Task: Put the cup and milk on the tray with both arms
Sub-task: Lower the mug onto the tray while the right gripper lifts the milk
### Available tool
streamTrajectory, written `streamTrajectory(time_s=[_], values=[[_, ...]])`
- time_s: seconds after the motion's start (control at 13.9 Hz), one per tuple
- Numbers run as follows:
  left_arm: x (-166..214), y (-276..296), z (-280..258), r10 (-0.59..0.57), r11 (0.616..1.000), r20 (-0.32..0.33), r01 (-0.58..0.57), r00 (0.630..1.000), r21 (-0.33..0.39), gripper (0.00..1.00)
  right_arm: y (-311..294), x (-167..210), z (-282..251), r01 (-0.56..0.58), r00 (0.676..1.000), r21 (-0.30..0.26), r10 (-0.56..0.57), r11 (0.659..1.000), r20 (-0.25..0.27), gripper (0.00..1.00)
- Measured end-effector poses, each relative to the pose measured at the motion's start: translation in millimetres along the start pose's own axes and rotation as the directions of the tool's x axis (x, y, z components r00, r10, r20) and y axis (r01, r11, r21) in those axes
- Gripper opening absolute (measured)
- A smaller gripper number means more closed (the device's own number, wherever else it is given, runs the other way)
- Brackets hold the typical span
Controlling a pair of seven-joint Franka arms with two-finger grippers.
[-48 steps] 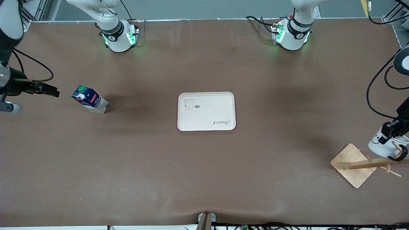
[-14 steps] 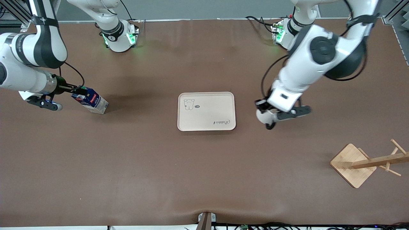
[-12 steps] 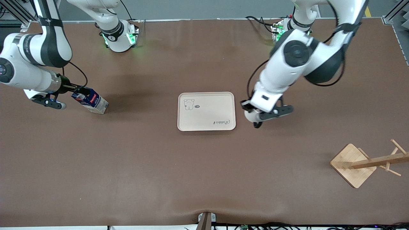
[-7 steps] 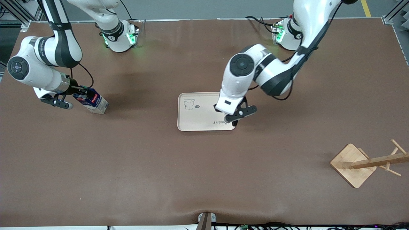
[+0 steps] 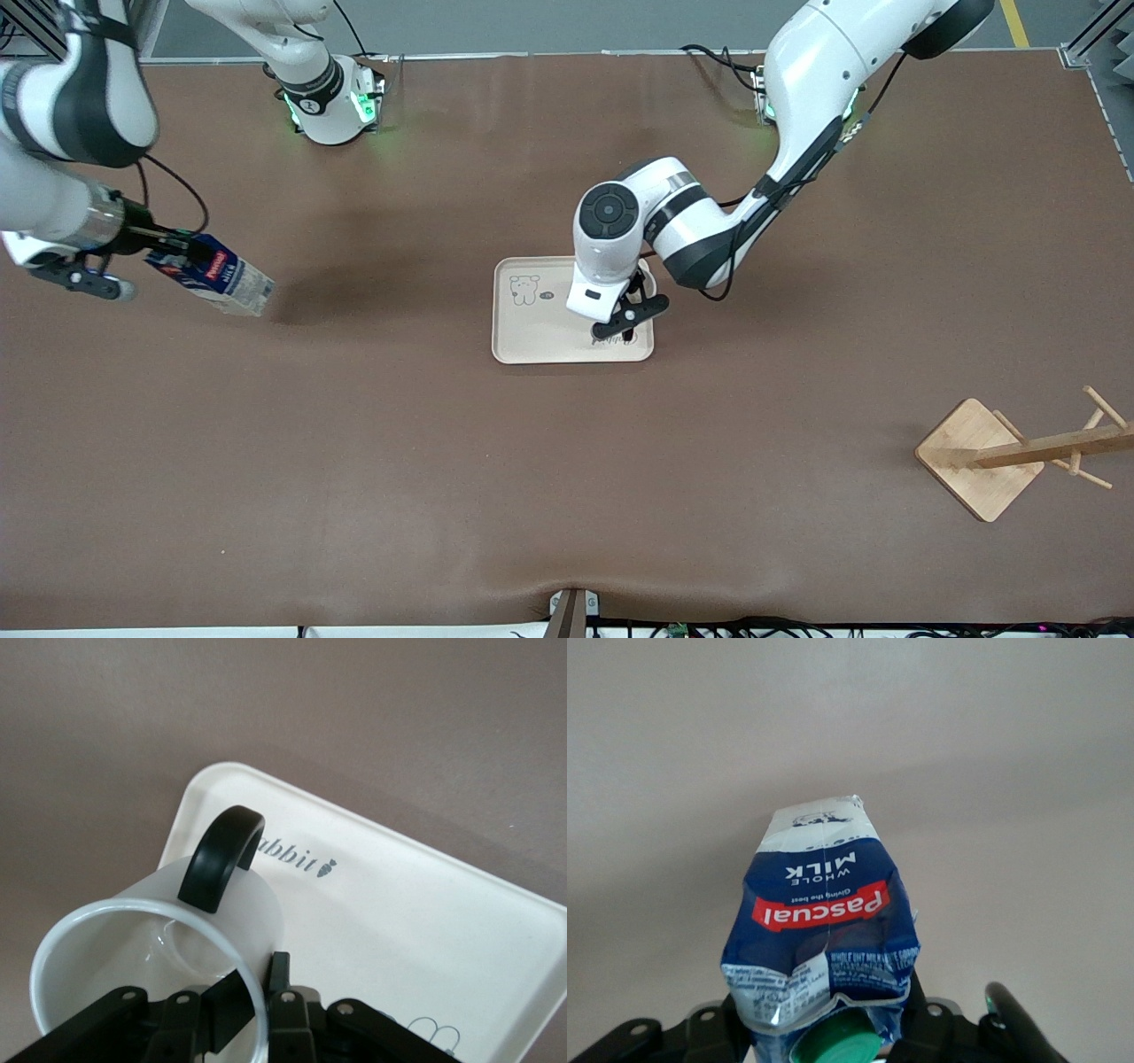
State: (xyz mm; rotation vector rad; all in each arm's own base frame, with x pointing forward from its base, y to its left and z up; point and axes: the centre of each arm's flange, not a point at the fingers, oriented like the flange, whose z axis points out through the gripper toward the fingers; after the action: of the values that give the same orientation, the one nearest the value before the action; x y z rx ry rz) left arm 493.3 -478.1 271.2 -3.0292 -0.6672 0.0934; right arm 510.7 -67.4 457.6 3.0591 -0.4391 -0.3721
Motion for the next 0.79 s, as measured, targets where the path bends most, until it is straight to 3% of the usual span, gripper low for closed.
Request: streamTrajectory(time_s=[0.14,0.36,0.58,0.79], values=[[-11,4,16,-0.007,1.000,0.015,0.007,1.000,0.012,0.09,2,11,-38,0.051,0.999,0.001,-0.051,0.999,0.019,0.55],[-22,6,31,-0.008,0.999,0.030,0.007,1.000,0.032,0.09,-22,20,-71,0.110,0.992,0.012,-0.111,0.994,0.062,0.55],[-21,4,40,-0.011,0.999,0.039,0.010,0.999,0.043,0.09,-58,18,-82,0.168,0.984,0.027,-0.169,0.985,0.055,0.55],[-16,3,41,-0.019,0.999,0.038,0.017,0.999,0.044,0.36,-97,7,-98,0.191,0.981,0.057,-0.192,0.980,0.025,0.55]])
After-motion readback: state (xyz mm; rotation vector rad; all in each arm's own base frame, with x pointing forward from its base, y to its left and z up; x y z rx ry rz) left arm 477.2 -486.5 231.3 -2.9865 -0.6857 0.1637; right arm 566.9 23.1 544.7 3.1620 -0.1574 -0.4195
